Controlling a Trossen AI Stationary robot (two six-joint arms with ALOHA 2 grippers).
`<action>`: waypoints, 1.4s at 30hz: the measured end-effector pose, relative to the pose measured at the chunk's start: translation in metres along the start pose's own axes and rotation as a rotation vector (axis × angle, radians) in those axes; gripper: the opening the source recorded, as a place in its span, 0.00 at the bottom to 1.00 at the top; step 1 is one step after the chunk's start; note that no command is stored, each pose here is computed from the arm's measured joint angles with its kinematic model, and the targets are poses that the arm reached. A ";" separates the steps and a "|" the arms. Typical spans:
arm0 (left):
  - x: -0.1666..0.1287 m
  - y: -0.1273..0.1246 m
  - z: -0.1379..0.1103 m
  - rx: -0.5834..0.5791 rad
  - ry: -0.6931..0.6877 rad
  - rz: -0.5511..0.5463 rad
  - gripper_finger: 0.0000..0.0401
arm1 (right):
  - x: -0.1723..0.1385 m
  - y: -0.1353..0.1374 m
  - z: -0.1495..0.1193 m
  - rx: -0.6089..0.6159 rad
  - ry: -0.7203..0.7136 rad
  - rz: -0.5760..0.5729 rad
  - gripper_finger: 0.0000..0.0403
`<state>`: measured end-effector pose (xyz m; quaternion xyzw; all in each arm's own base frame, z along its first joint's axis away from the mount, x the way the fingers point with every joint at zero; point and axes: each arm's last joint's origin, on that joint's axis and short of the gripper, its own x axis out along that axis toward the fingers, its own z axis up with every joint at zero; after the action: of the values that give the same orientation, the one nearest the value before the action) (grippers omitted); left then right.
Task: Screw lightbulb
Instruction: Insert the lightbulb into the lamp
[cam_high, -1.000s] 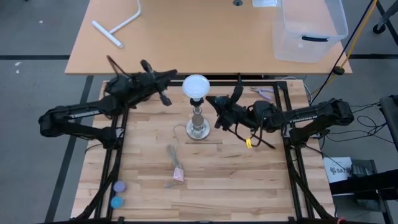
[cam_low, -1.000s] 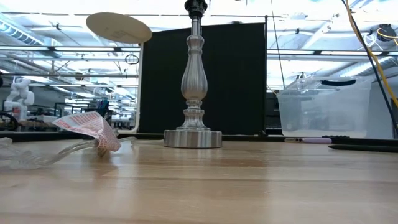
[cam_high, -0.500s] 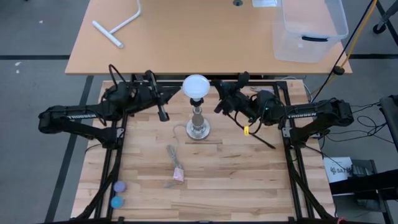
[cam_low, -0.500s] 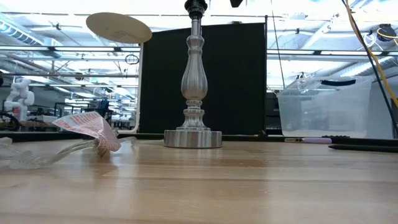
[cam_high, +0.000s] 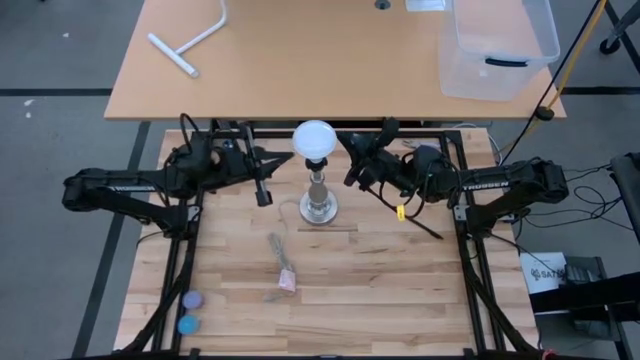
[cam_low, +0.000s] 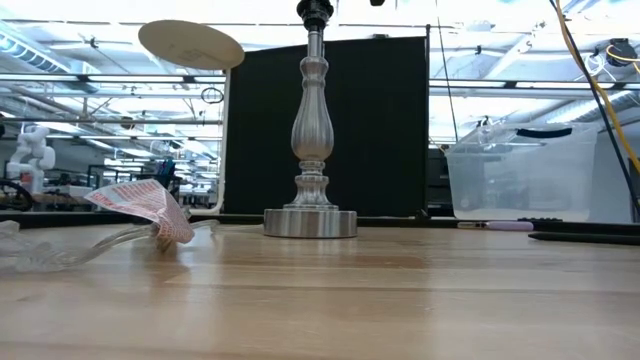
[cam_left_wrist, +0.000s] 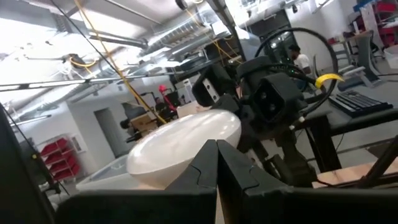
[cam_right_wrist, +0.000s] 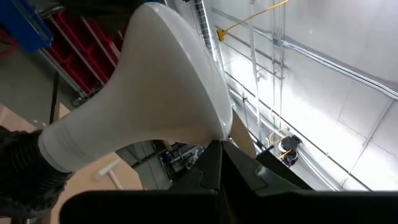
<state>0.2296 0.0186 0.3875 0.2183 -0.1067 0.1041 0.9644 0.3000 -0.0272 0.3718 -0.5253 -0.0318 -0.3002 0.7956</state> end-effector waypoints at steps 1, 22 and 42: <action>0.000 0.000 -0.001 0.001 0.003 0.000 0.00 | 0.000 0.000 0.000 0.002 -0.001 0.001 0.00; 0.010 0.026 -0.023 -0.104 0.070 0.126 0.00 | -0.013 0.014 0.027 0.019 -0.076 0.091 0.00; 0.005 0.016 -0.007 -0.066 0.012 0.150 0.00 | -0.003 0.007 0.000 -0.032 0.112 0.033 0.00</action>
<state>0.2320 0.0365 0.3888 0.1772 -0.1204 0.1740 0.9612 0.3014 -0.0242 0.3652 -0.5208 0.0261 -0.3165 0.7925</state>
